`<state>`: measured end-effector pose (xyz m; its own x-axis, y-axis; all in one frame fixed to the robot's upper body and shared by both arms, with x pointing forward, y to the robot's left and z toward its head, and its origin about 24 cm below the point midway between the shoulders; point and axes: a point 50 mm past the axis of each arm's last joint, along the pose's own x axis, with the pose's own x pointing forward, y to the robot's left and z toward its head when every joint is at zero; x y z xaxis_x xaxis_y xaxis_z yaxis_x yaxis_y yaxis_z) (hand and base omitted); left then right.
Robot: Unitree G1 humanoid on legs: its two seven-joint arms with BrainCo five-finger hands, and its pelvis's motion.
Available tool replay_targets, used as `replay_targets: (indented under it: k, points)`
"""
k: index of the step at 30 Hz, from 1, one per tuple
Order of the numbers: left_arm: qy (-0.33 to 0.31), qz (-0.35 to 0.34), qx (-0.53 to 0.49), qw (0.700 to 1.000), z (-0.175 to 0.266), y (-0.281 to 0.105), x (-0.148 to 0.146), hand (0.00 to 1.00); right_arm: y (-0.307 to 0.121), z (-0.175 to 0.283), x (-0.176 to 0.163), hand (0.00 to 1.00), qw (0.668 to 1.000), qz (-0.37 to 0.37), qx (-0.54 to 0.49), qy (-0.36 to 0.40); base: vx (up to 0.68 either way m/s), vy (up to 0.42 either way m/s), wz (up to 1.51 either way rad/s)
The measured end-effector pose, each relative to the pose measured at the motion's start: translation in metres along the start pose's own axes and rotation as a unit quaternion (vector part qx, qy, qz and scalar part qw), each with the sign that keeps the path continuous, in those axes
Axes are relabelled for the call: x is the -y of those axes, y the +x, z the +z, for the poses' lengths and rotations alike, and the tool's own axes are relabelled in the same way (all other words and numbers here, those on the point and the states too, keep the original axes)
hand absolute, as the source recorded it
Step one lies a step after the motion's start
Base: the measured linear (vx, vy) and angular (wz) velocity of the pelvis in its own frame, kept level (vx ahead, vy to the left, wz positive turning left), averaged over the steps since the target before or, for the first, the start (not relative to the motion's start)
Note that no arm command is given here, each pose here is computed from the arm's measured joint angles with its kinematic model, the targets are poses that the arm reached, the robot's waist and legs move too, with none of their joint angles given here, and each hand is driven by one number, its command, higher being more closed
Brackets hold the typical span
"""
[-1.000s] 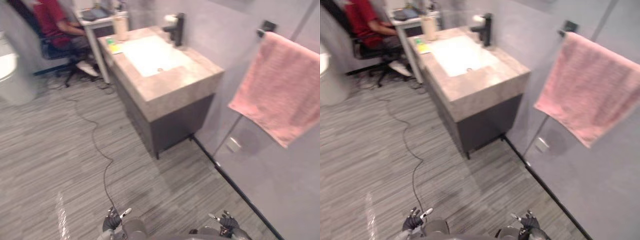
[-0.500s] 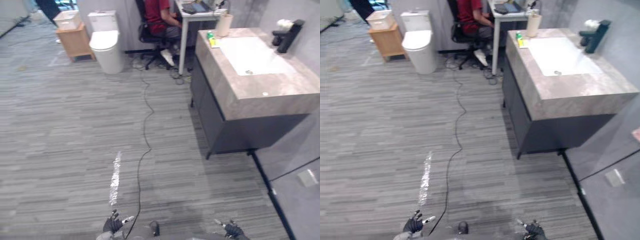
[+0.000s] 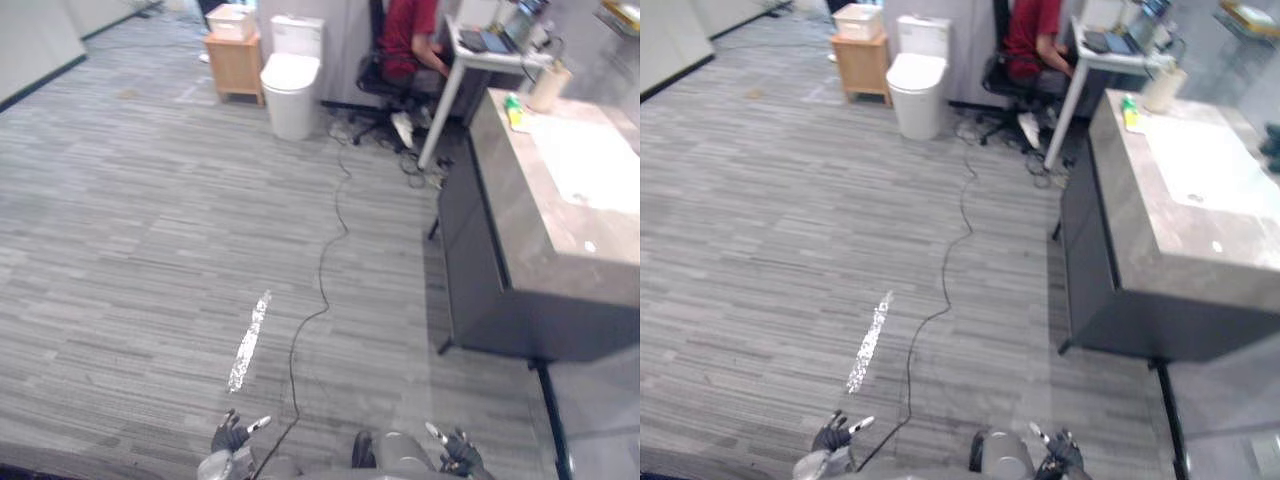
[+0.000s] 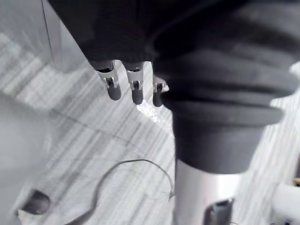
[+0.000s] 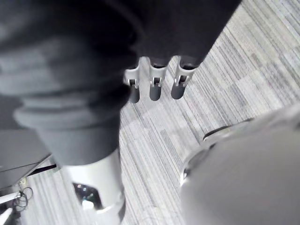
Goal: Organize washtable
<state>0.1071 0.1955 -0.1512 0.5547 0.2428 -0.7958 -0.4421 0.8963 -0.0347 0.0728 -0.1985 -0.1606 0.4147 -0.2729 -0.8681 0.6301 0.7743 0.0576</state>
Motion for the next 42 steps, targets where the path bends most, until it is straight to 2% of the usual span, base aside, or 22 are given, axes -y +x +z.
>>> replay_targets:
  k: [4, 10, 11, 13, 17, 20, 21, 23, 27, 31, 42]
  points:
    - [-0.029, 0.0, -0.004, 1.0, -0.007, -0.004, 0.008, 0.0, 0.0, 0.003, 0.008, 0.0, 1.0, -0.014, 0.008, 0.016, 0.36, -0.058, -0.13]
    - [-0.083, 0.054, -0.008, 0.995, -0.015, -0.01, -0.016, 0.0, -0.001, 0.006, 0.011, 0.0, 0.999, -0.022, 0.017, 0.028, 0.36, 0.033, -1.13]
    - [-0.076, 0.059, -0.004, 0.995, -0.013, -0.01, -0.021, 0.0, -0.002, 0.003, 0.011, 0.0, 0.999, -0.026, 0.013, 0.029, 0.38, 0.111, -0.91]
    - [-0.067, 0.045, 0.001, 0.997, -0.009, -0.007, -0.014, 0.0, -0.002, 0.002, 0.01, 0.0, 0.999, -0.028, 0.009, 0.027, 0.39, 0.166, -0.74]
    - [-0.007, 0.001, 0.029, 1.0, 0.007, -0.004, -0.001, 0.0, 0.001, 0.006, -0.009, 0.0, 1.0, 0.0, 0.011, -0.015, 0.28, 0.283, -0.48]
    - [0.016, -0.028, 0.027, 0.999, 0.005, -0.005, 0.014, 0.0, 0.002, 0.011, -0.003, 0.0, 0.999, -0.007, 0.019, -0.035, 0.29, 0.366, -0.4]
    - [0.03, -0.028, 0.045, 0.998, 0.019, 0.0, 0.013, 0.0, 0.0, 0.001, -0.012, 0.0, 0.999, 0.009, 0.003, -0.049, 0.33, 0.334, 0.03]
    - [0.045, -0.043, 0.063, 0.996, 0.027, 0.002, 0.02, 0.0, 0.0, -0.001, -0.016, 0.0, 0.999, 0.014, 0.001, -0.051, 0.32, 0.256, -0.18]
    - [0.054, -0.06, 0.047, 0.996, 0.014, -0.003, 0.028, 0.0, 0.0, -0.002, -0.014, 0.0, 0.998, 0.017, -0.003, -0.057, 0.21, 0.235, -0.7]
    - [0.092, -0.077, 0.046, 0.992, 0.013, -0.003, 0.032, 0.0, 0.001, 0.004, -0.009, 0.0, 0.999, 0.012, 0.01, -0.031, 0.11, 0.186, -0.64]
    - [0.095, -0.076, 0.017, 0.992, 0.002, -0.003, 0.032, 0.0, 0.001, 0.018, -0.016, 0.0, 0.999, 0.024, 0.041, -0.026, 0.35, -0.02, -0.31]
